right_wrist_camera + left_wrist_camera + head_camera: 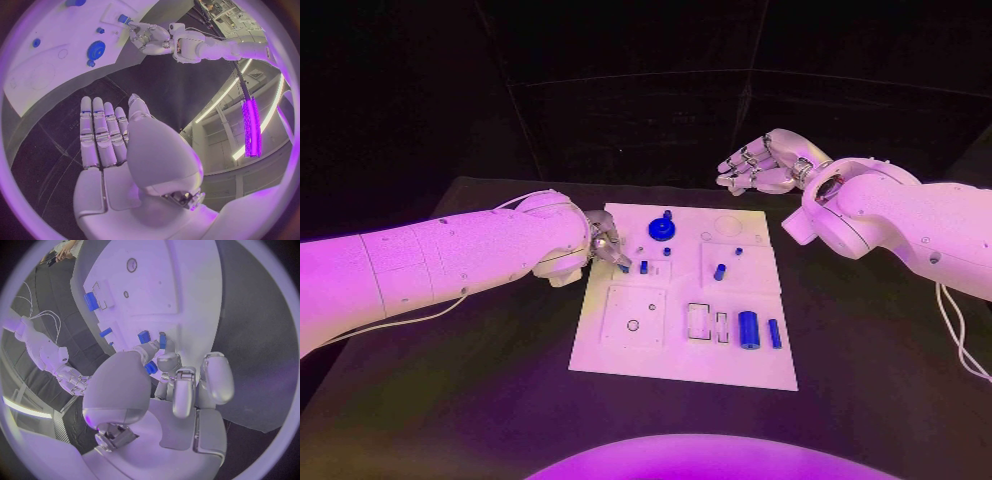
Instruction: Assemble the parts on the task board
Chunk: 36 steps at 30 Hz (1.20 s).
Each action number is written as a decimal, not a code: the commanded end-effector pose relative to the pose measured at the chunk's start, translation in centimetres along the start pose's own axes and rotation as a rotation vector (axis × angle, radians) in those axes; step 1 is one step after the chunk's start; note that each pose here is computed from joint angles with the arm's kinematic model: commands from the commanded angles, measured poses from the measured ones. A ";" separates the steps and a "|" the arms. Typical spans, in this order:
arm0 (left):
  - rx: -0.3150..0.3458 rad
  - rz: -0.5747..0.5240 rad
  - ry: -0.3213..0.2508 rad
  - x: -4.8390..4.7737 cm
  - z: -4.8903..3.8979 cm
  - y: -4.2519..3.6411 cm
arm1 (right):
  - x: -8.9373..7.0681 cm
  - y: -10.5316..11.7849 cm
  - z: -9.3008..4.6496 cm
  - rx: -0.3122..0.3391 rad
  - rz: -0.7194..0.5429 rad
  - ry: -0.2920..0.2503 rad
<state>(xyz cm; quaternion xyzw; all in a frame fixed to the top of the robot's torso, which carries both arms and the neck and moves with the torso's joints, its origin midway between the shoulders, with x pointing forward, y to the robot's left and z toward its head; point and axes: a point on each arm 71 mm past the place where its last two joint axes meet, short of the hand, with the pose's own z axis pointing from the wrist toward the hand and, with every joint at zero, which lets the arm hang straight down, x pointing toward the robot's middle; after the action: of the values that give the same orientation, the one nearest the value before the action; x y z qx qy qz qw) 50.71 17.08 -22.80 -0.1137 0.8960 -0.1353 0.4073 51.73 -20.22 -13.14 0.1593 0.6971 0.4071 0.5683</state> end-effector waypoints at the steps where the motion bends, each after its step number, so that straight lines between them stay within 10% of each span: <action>1: -0.021 0.026 0.019 0.38 0.03 0.33 | -0.1 0.2 0.0 -0.014 0.010 -0.001; 36: -0.039 0.067 0.066 0.39 0.63 -0.06 | -0.1 0.1 0.0 -0.006 0.009 0.005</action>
<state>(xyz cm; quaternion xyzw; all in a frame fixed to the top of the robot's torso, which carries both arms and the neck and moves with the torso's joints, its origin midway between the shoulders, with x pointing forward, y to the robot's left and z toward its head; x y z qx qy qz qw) 51.25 16.78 -22.92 -0.0998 0.9044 -0.1219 0.3966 51.78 -20.31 -13.17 0.1622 0.6972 0.4085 0.5663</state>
